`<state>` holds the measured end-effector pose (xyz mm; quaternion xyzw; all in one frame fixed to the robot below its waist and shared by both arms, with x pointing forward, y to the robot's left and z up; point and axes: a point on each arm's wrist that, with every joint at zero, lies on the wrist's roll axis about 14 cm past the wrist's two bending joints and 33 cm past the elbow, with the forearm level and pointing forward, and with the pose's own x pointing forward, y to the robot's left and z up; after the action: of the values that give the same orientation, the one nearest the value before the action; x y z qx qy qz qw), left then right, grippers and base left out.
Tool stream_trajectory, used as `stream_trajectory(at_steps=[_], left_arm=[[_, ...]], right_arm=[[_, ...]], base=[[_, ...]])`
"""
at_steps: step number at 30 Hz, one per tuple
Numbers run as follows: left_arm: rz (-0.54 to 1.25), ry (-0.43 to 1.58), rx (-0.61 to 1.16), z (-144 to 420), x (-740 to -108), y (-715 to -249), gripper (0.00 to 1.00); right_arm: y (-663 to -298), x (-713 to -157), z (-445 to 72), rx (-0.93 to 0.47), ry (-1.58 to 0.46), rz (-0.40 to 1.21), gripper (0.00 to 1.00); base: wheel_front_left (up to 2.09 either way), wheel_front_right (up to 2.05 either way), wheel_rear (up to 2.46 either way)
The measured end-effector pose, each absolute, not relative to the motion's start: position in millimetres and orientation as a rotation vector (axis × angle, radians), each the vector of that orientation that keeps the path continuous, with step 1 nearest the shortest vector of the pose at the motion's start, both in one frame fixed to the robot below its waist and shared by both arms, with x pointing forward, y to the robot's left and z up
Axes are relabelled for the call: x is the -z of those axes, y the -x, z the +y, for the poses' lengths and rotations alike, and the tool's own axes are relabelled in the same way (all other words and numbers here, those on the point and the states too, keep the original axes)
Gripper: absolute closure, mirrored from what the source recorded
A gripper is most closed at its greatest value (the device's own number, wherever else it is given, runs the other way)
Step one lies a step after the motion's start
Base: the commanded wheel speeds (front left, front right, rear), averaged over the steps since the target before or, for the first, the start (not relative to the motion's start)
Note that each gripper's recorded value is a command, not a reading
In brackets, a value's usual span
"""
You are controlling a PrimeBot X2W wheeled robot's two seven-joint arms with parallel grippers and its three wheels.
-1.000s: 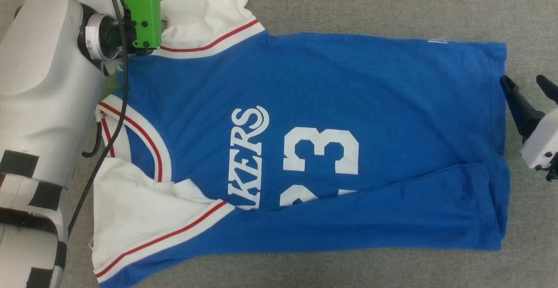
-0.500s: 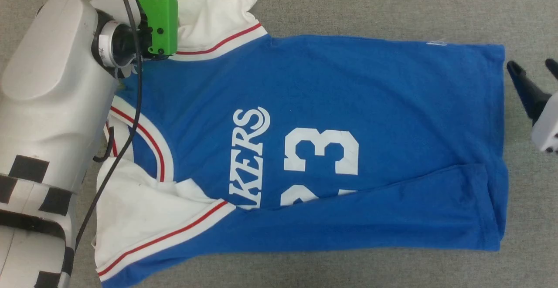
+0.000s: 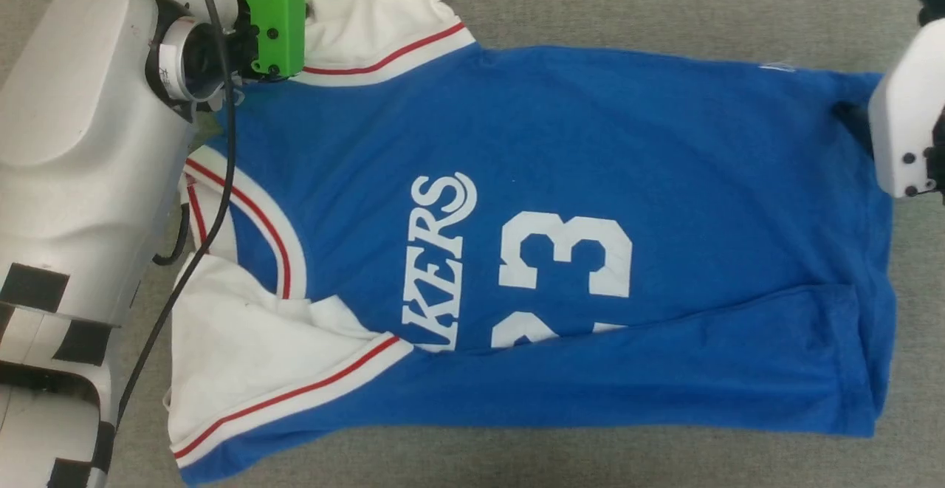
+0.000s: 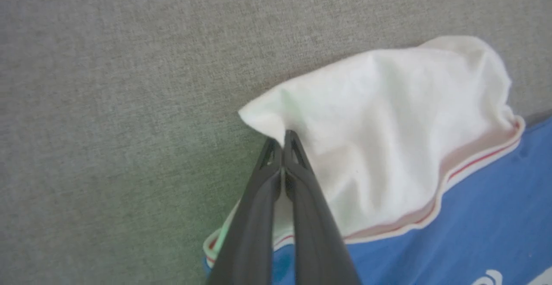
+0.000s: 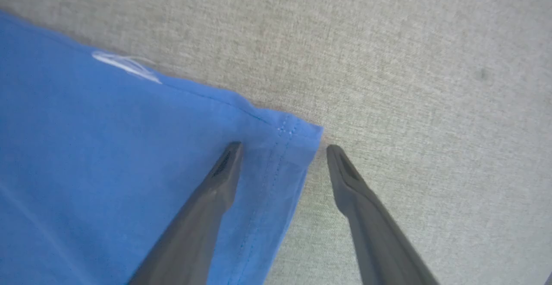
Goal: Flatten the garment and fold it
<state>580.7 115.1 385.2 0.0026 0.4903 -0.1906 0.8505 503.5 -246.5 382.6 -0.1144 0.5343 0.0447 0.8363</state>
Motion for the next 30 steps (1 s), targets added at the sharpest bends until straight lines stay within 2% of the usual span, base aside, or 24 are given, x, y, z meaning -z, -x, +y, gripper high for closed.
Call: stream_trajectory(at_steps=[7, 8, 9, 16, 25, 30], left_arm=[[1.021, -0.009, 0.389, 124, -388, -581, 1.0], [1.02, -0.008, 0.389, 124, -388, -581, 1.0], [1.018, -0.009, 0.387, 125, -389, -581, 1.0], [0.967, -0.007, 0.393, 124, -403, -585, 1.0], [0.794, 0.039, 0.421, 122, -458, -591, 1.0], [0.715, 0.065, 0.435, 128, -488, -576, 1.0]], right_arm=[[-496, -371, -238, -0.121, 0.296, 1.241, 0.0], [-496, -372, -238, -0.122, 0.293, 1.247, 0.6], [-496, -372, -238, -0.123, 0.293, 1.247, 1.0], [-493, -379, -232, -0.135, 0.264, 1.235, 1.0], [-506, -415, -228, -0.133, 0.21, 1.051, 1.0], [-504, -440, -229, -0.124, 0.182, 0.975, 1.0]], base=[[0.0, 0.0, 0.0], [0.0, 0.0, 0.0], [0.0, 0.0, 0.0], [0.0, 0.0, 0.0], [0.0, 0.0, 0.0], [0.0, 0.0, 0.0]])
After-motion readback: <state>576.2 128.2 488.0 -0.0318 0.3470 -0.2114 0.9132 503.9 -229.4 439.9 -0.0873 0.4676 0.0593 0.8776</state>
